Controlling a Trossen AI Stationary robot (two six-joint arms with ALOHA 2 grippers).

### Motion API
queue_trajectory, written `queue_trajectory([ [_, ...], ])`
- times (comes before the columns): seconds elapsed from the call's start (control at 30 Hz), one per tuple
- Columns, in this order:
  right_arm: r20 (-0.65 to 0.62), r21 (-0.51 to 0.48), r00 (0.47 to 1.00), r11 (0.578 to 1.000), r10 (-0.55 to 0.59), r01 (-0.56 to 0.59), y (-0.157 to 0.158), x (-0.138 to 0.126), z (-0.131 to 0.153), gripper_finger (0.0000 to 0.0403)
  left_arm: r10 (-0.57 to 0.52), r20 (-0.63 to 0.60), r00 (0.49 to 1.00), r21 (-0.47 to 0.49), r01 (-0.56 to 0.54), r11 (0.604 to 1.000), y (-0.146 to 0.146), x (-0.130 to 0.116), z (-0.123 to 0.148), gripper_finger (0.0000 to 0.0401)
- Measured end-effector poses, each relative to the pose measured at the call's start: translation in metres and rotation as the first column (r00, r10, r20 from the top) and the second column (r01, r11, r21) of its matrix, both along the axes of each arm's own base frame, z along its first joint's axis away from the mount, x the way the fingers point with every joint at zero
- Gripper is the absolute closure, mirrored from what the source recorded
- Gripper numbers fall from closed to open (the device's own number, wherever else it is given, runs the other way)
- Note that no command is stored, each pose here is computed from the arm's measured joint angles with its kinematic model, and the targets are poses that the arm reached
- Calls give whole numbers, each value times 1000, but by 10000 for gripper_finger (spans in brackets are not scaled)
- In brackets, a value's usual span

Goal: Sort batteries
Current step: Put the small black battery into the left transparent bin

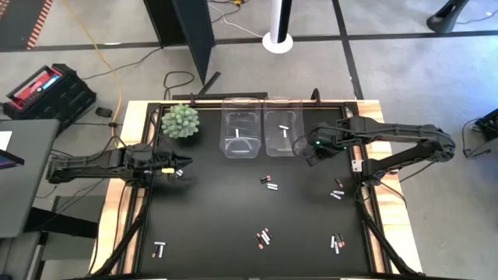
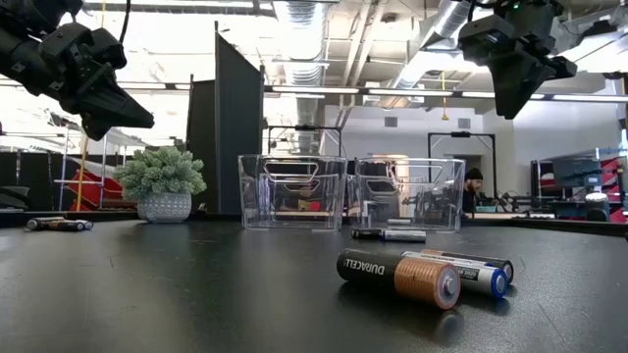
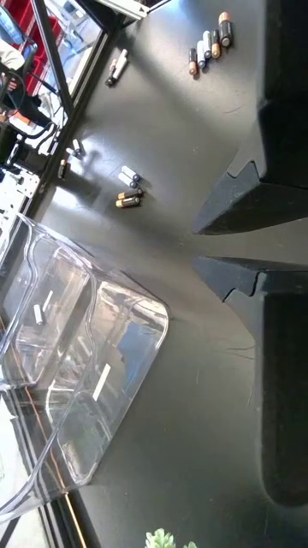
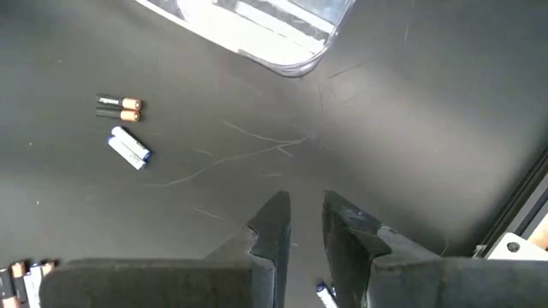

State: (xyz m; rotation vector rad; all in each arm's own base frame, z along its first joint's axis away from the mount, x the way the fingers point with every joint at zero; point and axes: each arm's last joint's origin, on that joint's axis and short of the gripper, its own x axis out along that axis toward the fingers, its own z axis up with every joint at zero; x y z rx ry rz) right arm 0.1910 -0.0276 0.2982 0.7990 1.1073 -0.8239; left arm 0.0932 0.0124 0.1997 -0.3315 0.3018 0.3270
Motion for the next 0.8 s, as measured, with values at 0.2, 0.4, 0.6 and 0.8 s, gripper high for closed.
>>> queue_trajectory([
  [0.2,6,-1,1000,1000,-9,9,0,0,0,314,0,-1,1000,0,0,1000,0,0,0,351],
  [0.4,5,-1,1000,1000,-9,9,0,0,0,314,0,-1,1000,1,0,1000,0,0,0,351],
  [0.6,5,0,1000,1000,-12,12,0,0,0,314,-1,-1,1000,1,1,1000,0,0,0,351],
  [0.8,-61,16,997,998,-53,54,1,-6,-4,314,-1,-1,1000,2,1,1000,0,0,0,351],
])
